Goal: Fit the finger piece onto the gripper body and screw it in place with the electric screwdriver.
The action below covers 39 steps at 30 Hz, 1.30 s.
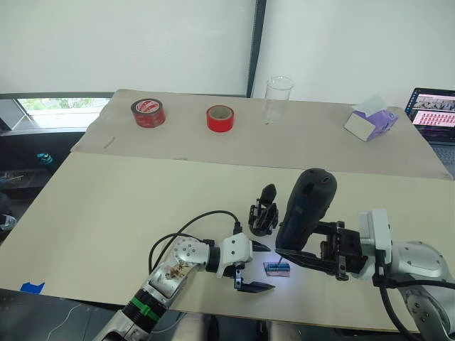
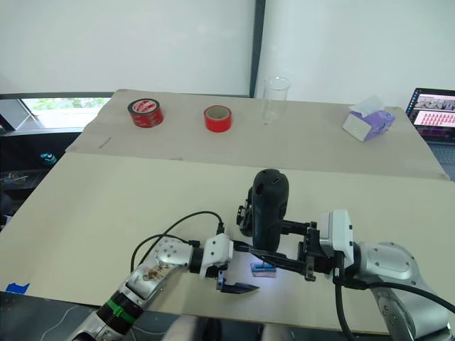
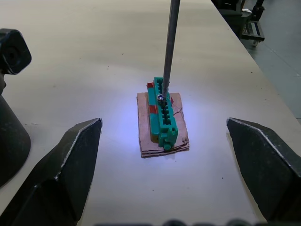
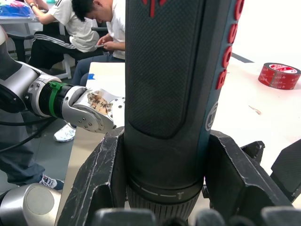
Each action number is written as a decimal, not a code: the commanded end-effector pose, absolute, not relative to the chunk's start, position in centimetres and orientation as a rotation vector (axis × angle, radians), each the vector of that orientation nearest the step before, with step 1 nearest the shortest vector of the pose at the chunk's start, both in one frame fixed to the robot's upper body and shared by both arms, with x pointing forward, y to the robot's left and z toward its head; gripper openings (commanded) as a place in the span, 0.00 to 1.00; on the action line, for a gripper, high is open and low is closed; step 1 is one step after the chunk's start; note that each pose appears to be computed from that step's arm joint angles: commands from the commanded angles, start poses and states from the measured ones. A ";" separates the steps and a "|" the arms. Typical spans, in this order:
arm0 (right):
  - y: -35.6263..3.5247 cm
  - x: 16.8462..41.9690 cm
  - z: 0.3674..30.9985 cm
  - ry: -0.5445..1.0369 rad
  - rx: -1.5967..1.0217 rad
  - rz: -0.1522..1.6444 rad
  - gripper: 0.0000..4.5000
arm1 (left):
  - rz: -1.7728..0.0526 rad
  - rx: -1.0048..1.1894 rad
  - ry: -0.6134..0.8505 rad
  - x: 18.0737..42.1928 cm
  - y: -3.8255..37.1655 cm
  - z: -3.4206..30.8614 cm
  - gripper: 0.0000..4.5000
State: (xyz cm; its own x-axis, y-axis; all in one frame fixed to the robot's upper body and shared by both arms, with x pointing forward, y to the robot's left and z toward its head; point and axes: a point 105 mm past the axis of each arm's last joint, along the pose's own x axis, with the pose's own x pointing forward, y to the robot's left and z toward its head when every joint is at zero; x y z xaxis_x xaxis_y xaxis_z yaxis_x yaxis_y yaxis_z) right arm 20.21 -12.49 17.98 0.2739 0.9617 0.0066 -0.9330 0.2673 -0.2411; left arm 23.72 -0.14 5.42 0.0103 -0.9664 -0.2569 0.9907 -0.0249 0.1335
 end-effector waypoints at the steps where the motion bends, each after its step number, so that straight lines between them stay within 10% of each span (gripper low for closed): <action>1: -12.2 19.9 19.0 -0.220 -0.217 1.311 0.43 | -1.571 0.308 0.134 23.4 -0.3 4.5 0.99; 39: -12.3 20.0 17.1 -0.145 -0.238 1.291 0.43 | -1.573 0.296 0.143 23.1 -0.2 4.5 0.99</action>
